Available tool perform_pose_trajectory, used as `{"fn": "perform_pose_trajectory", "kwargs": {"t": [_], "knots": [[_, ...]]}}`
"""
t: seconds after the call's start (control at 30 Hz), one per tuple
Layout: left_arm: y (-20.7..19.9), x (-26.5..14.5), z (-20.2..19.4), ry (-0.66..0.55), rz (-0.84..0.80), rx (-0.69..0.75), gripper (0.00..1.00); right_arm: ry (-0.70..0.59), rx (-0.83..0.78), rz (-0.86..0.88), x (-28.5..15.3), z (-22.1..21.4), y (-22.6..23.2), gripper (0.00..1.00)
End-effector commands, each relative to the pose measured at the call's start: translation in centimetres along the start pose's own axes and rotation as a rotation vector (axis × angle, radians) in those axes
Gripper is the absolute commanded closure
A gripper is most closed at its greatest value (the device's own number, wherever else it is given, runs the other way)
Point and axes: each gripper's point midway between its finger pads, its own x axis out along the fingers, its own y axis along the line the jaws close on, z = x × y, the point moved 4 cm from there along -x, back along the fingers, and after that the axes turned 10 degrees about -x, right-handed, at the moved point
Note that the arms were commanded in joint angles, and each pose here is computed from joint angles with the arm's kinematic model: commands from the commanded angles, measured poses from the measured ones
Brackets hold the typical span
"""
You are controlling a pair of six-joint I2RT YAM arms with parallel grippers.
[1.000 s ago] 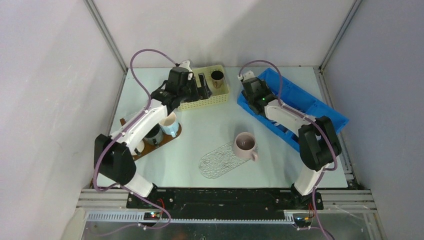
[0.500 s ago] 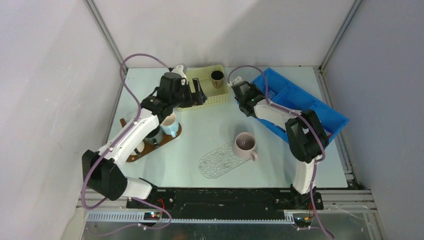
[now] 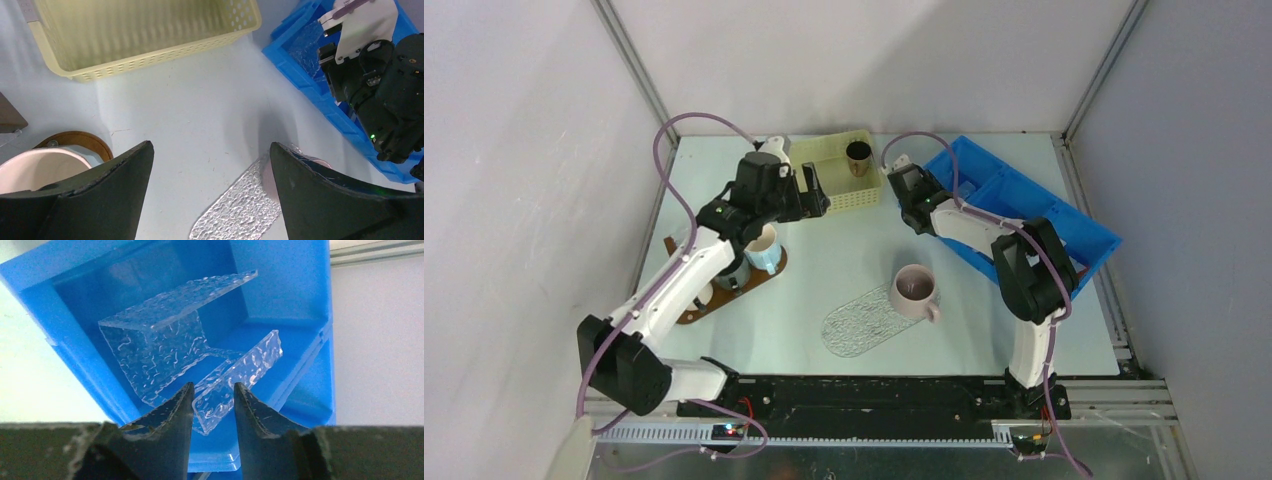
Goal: Prepare toiletry sets of a toothbrush and toothpaste on the tray
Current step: Pick up the toothpaste holder from the storage box.
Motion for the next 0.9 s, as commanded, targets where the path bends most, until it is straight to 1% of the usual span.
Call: {"fn": "perform_pose_trajectory", "kwargs": {"t": [0.0, 0.17, 0.3, 0.33, 0.5, 0.63, 0.77, 0.83, 0.87], "knots": [[0.0, -1.6, 0.7, -0.052, -0.006, 0.027, 0.08, 0.018, 0.01, -0.046, 0.5, 0.0, -0.5, 0.67], [0.0, -2.1, 0.6, -0.057, -0.014, 0.014, 0.08, -0.037, 0.057, -0.081, -1.0, 1.0, -2.9, 0.8], [-0.1, -2.3, 0.7, -0.066, -0.021, 0.006, 0.08, -0.084, 0.083, -0.114, -2.4, 1.9, -4.9, 0.94], [-0.1, -2.3, 0.7, -0.067, -0.022, 0.003, 0.08, -0.096, 0.088, -0.121, -2.9, 2.0, -5.5, 1.0], [-0.1, -2.6, 0.5, -0.073, -0.034, -0.004, 0.08, -0.143, 0.12, -0.125, -4.4, 2.5, -7.2, 1.0], [-0.2, -2.9, 0.5, -0.081, -0.052, -0.003, 0.07, -0.2, 0.181, -0.109, -6.6, 2.8, -9.0, 1.0], [-0.5, -3.2, 0.4, -0.088, -0.084, 0.005, 0.07, -0.249, 0.263, -0.049, -8.8, 2.9, -10.4, 1.0], [-0.8, -3.3, 0.4, -0.1, -0.118, 0.009, 0.07, -0.279, 0.336, -0.002, -10.1, 3.1, -10.9, 1.0], [-1.0, -3.6, 0.3, -0.099, -0.142, 0.011, 0.07, -0.285, 0.342, 0.04, -10.6, 3.0, -10.6, 1.0]]}}
